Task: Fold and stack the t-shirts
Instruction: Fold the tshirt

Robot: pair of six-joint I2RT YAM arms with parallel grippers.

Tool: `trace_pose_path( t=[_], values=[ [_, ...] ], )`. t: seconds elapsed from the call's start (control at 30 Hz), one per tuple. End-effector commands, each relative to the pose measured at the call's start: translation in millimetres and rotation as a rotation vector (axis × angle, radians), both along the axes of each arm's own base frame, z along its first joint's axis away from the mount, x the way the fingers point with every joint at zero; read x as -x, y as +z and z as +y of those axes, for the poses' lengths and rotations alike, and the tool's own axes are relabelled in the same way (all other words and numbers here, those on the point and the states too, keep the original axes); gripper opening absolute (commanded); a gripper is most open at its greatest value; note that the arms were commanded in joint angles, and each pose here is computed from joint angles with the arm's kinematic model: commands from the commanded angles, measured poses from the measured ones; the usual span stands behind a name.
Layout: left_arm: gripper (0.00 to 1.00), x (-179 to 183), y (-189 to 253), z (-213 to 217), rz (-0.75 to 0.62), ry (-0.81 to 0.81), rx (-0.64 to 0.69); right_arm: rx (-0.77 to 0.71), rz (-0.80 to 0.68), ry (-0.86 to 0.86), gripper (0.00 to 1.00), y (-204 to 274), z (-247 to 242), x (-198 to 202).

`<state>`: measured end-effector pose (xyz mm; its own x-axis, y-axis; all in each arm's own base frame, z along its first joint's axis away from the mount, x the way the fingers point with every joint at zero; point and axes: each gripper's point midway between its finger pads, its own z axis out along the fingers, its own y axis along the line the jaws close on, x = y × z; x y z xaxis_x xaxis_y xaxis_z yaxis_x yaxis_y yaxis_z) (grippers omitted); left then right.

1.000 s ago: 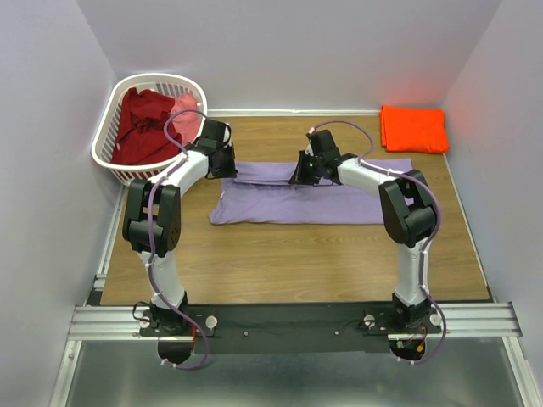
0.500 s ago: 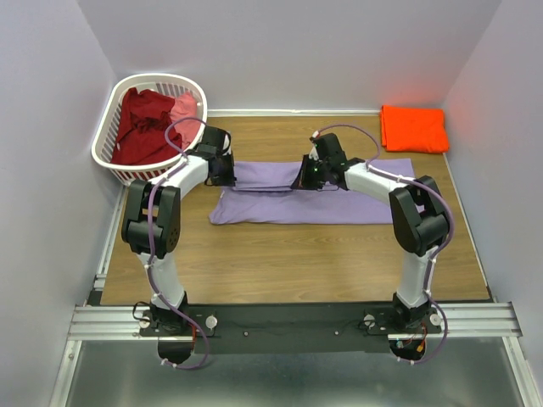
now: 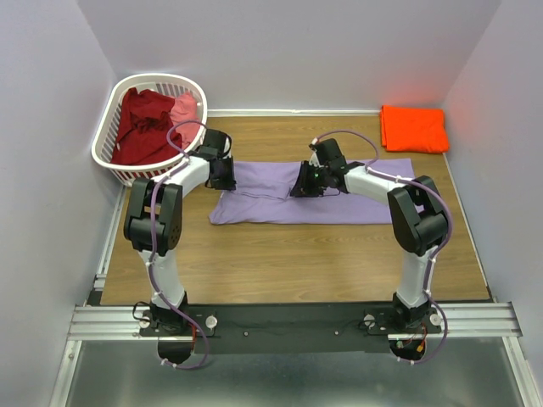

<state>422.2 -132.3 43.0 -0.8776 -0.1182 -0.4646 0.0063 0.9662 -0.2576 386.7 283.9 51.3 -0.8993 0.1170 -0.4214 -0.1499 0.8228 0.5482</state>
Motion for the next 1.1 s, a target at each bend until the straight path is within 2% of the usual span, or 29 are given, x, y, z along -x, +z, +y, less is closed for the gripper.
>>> trace_pose_path(
  t=[0.0,0.03,0.07,0.17,0.23,0.27,0.33,0.37,0.53,0.77,0.9,0.97,1.0,1.07],
  values=[
    [0.41,2.8,25.8,14.9,-0.050,0.033,-0.047,-0.020,-0.001,0.063,0.39,20.7,2.3,13.7],
    [0.43,3.3,30.9,15.3,-0.061,0.034,-0.046,-0.021,-0.013,0.072,0.40,25.2,2.5,13.7],
    [0.52,4.5,35.2,15.0,-0.069,0.032,-0.045,-0.028,-0.027,0.079,0.40,32.8,3.1,14.7],
    [0.55,7.7,53.0,9.8,-0.108,0.025,-0.030,-0.052,-0.038,0.095,0.39,43.1,6.8,14.2],
    [0.51,7.8,61.5,0.4,-0.127,0.010,-0.019,-0.069,-0.039,0.104,0.35,46.5,11.7,10.7],
    [0.43,5.9,63.3,-4.5,-0.135,0.001,-0.011,-0.087,-0.049,0.107,0.31,53.3,16.8,4.9],
    [0.31,1.0,63.1,-17.1,-0.141,-0.018,0.002,-0.113,-0.022,0.120,0.29,47.3,25.1,1.3],
    [0.29,-2.4,61.7,-21.3,-0.145,-0.023,0.009,-0.130,-0.035,0.124,0.27,52.6,30.2,-5.2],
    [0.25,-14.9,22.6,-30.9,-0.084,-0.019,0.017,-0.172,-0.001,0.143,0.25,34.5,47.5,-20.6],
    [0.25,-21.9,-30.7,-22.2,0.015,0.013,-0.045,-0.062,0.110,0.071,0.26,-38.7,22.6,-17.9],
    [0.31,-28.6,-19.4,-18.0,-0.007,0.019,-0.076,-0.022,0.101,0.017,0.32,-37.5,-10.2,-16.0],
    [0.41,-27.9,-7.5,-17.5,-0.023,0.015,-0.075,-0.016,0.048,0.023,0.40,-19.0,-14.6,-17.5],
    [0.43,-29.2,10.0,-18.4,-0.058,0.014,-0.066,-0.005,-0.015,0.026,0.43,3.5,-18.7,-20.4],
    [0.52,-29.9,28.7,-15.3,-0.103,0.029,-0.085,0.040,-0.067,0.011,0.47,18.5,-30.5,-19.6]
  ],
)
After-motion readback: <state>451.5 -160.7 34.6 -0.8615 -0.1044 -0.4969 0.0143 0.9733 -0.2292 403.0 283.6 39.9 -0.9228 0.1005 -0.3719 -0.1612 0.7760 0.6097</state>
